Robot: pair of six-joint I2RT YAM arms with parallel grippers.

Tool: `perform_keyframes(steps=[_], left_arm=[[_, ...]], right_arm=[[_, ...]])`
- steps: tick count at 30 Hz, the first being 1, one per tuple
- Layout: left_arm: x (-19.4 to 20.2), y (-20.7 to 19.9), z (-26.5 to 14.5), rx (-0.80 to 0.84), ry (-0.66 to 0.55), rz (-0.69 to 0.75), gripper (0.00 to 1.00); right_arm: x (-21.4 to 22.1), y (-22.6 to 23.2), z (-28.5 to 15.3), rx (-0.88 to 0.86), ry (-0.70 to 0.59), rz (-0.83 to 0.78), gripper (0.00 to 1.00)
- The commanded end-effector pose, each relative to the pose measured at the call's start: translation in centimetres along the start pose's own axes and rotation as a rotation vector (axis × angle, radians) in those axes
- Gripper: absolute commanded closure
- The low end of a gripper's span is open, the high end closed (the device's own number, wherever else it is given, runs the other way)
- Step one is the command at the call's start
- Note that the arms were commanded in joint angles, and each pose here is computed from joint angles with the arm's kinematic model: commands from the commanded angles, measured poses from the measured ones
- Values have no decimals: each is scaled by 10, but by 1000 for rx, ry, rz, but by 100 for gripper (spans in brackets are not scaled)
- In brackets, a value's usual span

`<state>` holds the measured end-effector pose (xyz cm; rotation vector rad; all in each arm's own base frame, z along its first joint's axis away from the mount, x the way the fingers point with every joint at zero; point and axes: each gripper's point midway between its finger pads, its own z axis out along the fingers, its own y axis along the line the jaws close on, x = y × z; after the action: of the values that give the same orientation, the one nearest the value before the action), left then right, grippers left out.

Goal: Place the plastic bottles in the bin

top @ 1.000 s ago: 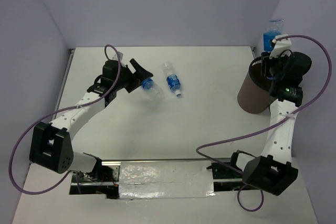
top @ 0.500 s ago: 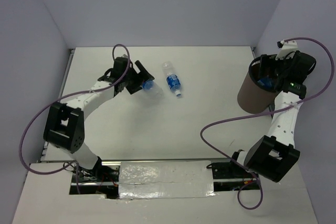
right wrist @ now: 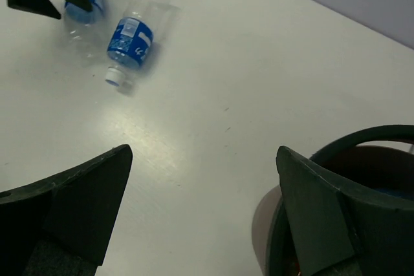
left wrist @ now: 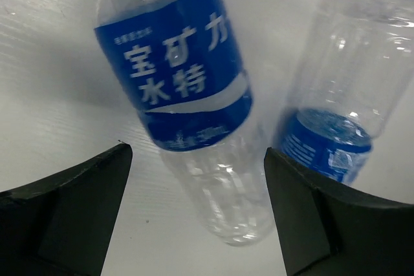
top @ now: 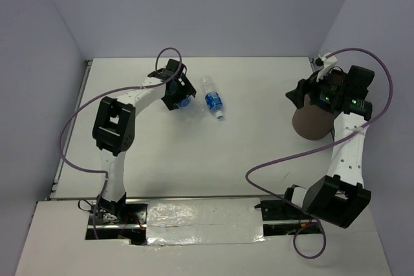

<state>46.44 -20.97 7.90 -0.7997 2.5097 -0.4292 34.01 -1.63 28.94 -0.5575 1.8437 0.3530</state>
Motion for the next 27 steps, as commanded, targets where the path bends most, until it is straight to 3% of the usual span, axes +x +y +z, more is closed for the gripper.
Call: perform_keyframes(steps=[1, 5, 7, 11, 12, 15, 18, 20, 25, 27], left_arm=[[5, 19, 10, -129, 13, 26, 4], [9, 30, 29, -182, 32, 46, 8], [12, 30, 34, -173, 39, 49, 17], [14, 20, 24, -97, 38, 41, 52], [16, 20, 23, -80, 36, 40, 66], [17, 6, 1, 21, 33, 45, 79], [26, -18, -32, 207, 46, 89, 85], [28, -38, -69, 368, 28, 147, 86], [64, -56, -145, 822, -20, 343, 86], [82, -53, -156, 955, -23, 403, 86]], right_arm=[[-5, 27, -2, -86, -16, -6, 0], [1, 55, 14, -179, 19, 8, 0], [3, 69, 22, -219, 39, 17, 0], [8, 112, 41, -322, 77, 81, 0], [6, 127, 46, -364, 74, 81, 0], [2, 163, 53, -480, 84, 131, 0], [-7, 179, 57, -550, 78, 234, 0], [-13, 186, 63, -572, 106, 393, 0], [-38, 177, 92, -461, 105, 667, 0], [-41, 180, 101, -425, 114, 700, 0]])
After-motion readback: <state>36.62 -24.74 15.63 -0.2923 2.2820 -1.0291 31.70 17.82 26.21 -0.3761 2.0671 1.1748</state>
